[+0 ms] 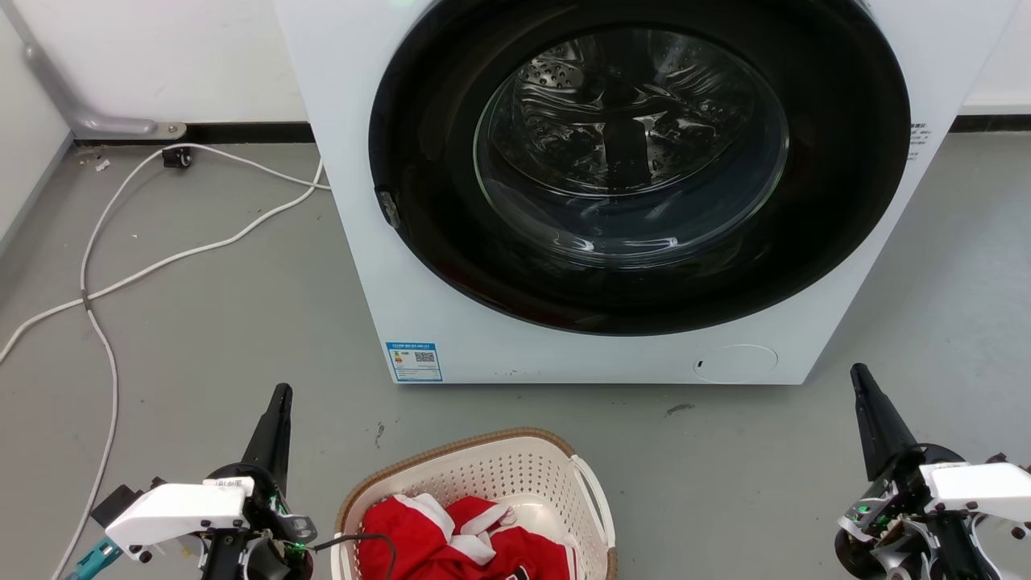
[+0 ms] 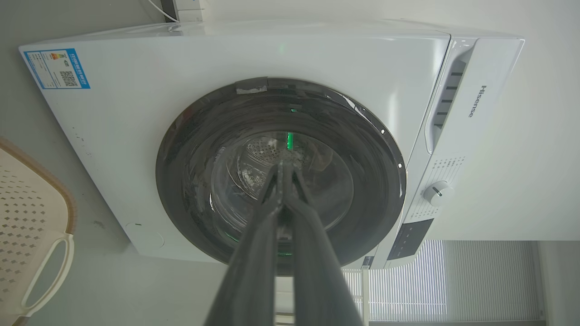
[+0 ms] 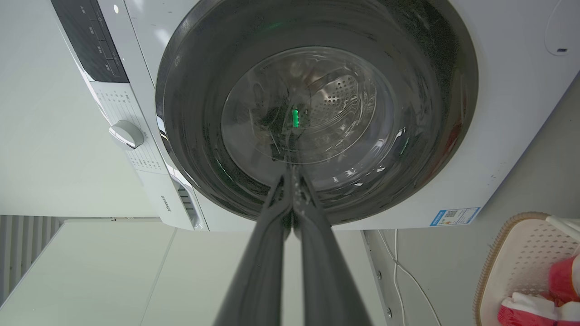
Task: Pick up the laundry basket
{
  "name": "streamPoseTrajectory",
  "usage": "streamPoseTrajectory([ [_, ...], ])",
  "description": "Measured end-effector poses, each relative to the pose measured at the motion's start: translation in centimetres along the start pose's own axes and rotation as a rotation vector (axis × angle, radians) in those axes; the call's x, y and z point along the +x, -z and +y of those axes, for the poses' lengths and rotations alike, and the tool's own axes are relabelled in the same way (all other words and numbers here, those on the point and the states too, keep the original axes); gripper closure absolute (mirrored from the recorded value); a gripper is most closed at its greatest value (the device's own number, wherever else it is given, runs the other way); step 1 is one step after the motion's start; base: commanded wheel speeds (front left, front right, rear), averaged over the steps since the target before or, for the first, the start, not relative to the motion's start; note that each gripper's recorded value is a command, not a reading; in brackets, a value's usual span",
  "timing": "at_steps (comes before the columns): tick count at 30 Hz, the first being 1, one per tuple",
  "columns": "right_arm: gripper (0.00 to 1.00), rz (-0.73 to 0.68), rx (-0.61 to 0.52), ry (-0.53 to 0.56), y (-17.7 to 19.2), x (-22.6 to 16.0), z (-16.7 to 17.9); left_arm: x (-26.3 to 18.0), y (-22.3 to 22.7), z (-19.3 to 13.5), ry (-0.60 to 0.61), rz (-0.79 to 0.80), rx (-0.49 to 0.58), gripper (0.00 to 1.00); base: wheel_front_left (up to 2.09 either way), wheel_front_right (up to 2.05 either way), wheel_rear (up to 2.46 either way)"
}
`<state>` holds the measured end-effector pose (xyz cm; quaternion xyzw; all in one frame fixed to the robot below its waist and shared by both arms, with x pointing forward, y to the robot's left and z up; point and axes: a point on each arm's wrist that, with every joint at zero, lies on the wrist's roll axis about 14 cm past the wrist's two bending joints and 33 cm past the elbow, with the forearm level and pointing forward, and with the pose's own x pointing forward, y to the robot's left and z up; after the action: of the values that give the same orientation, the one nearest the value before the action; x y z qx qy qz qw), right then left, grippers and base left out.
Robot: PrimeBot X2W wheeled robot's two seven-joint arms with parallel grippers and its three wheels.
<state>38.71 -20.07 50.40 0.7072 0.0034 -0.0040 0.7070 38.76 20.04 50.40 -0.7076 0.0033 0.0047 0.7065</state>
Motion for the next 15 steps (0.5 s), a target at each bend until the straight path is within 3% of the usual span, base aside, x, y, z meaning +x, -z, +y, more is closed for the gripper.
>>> streamPoseTrajectory([
  [14, 1.0, -0.002, 0.001, 0.0, -0.04, 0.0, 0.0, 0.0, 0.0, 0.01, 0.0, 0.0, 0.001, 1.0, 0.0, 0.0, 0.0],
  [15, 0.0, -0.002, 0.001, 0.0, -0.04, 0.0, 0.0, 0.0, 0.0, 0.02, 0.0, -0.001, 0.001, 0.0, 0.0, 0.0, 0.0],
])
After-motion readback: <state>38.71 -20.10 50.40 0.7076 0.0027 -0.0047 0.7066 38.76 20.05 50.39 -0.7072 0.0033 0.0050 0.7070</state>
